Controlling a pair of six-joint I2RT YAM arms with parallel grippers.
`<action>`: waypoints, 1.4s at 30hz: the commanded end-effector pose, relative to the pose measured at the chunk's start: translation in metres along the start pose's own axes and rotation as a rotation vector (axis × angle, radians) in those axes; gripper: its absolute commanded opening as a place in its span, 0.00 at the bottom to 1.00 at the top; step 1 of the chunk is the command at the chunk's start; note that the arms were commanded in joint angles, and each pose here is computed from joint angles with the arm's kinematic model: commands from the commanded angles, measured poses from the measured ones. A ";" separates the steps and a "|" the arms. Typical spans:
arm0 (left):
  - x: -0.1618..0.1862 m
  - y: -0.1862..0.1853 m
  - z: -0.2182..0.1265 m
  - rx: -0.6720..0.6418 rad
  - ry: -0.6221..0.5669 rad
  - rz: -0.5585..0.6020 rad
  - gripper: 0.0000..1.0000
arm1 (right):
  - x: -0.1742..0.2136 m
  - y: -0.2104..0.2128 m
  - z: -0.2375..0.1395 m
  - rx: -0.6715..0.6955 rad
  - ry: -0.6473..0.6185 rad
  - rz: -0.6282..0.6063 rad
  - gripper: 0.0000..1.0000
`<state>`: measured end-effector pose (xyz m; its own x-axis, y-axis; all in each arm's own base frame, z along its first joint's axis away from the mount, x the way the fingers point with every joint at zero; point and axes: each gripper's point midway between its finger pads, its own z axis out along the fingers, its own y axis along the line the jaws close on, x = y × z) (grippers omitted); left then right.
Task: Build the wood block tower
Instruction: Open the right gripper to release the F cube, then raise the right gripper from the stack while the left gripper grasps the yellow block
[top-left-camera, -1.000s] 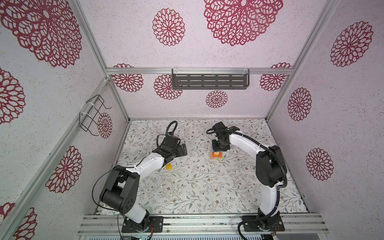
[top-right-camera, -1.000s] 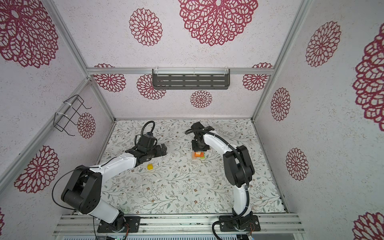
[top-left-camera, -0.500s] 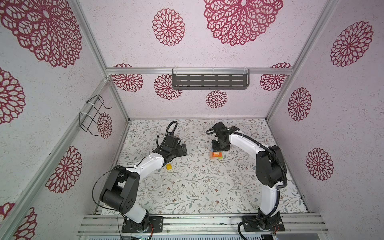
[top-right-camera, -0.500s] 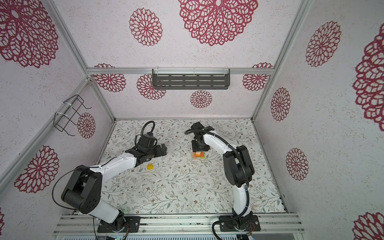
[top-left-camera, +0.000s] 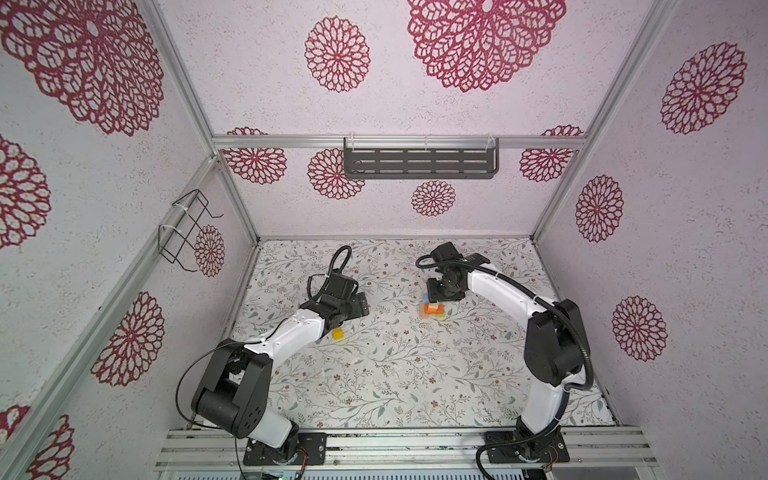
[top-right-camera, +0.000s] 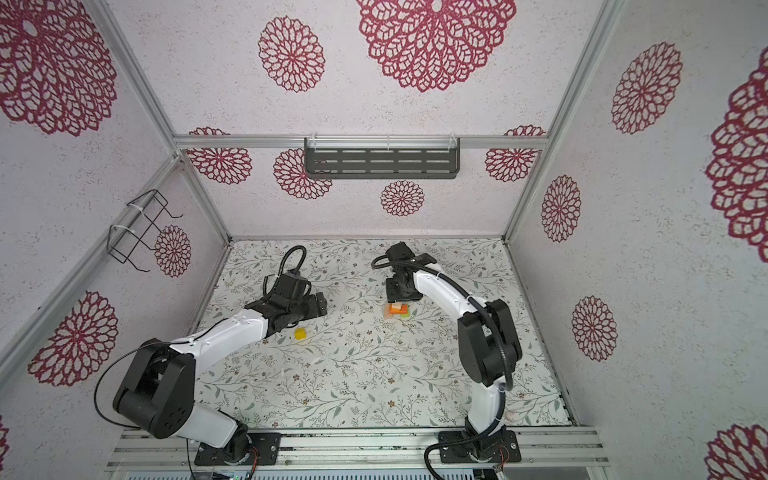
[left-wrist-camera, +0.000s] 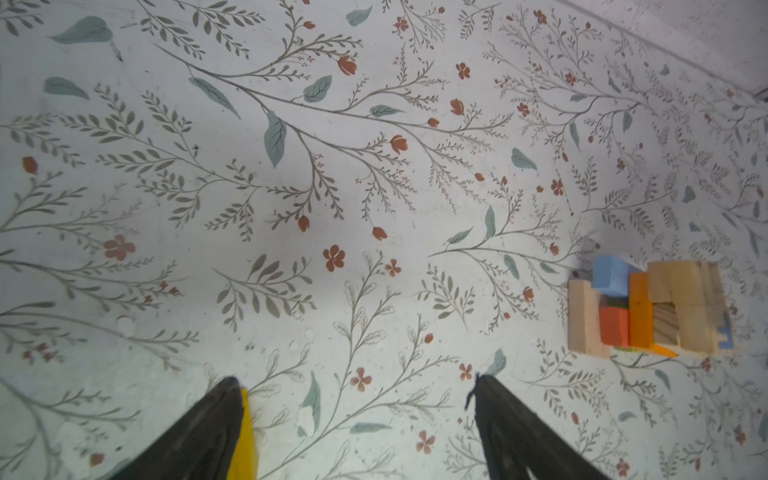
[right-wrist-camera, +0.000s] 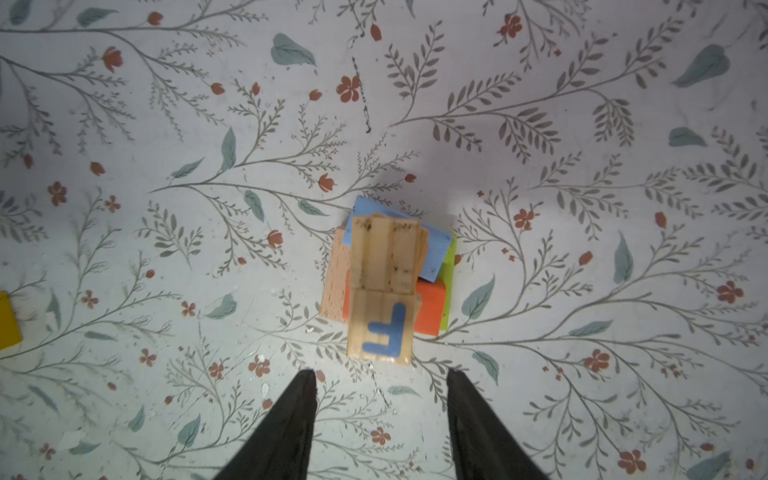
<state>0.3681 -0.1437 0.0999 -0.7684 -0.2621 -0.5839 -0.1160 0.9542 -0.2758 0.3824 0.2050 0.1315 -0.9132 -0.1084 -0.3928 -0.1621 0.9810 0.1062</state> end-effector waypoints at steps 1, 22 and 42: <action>0.002 0.016 -0.018 -0.050 -0.013 -0.037 0.84 | -0.003 0.001 -0.031 -0.046 -0.083 -0.008 0.54; 0.060 0.061 -0.008 -0.272 0.082 -0.115 0.73 | 0.040 -0.006 -0.035 -0.128 -0.142 -0.020 0.56; 0.062 0.061 0.014 -0.331 0.125 -0.054 0.56 | 0.049 -0.012 -0.023 -0.114 -0.135 -0.021 0.57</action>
<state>0.3179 -0.1045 0.0340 -0.8316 -0.3175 -0.4556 -0.3333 0.9416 -0.0477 0.3287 0.1875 0.1174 -0.8749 -0.1018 -0.4736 -0.2172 0.9563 0.1958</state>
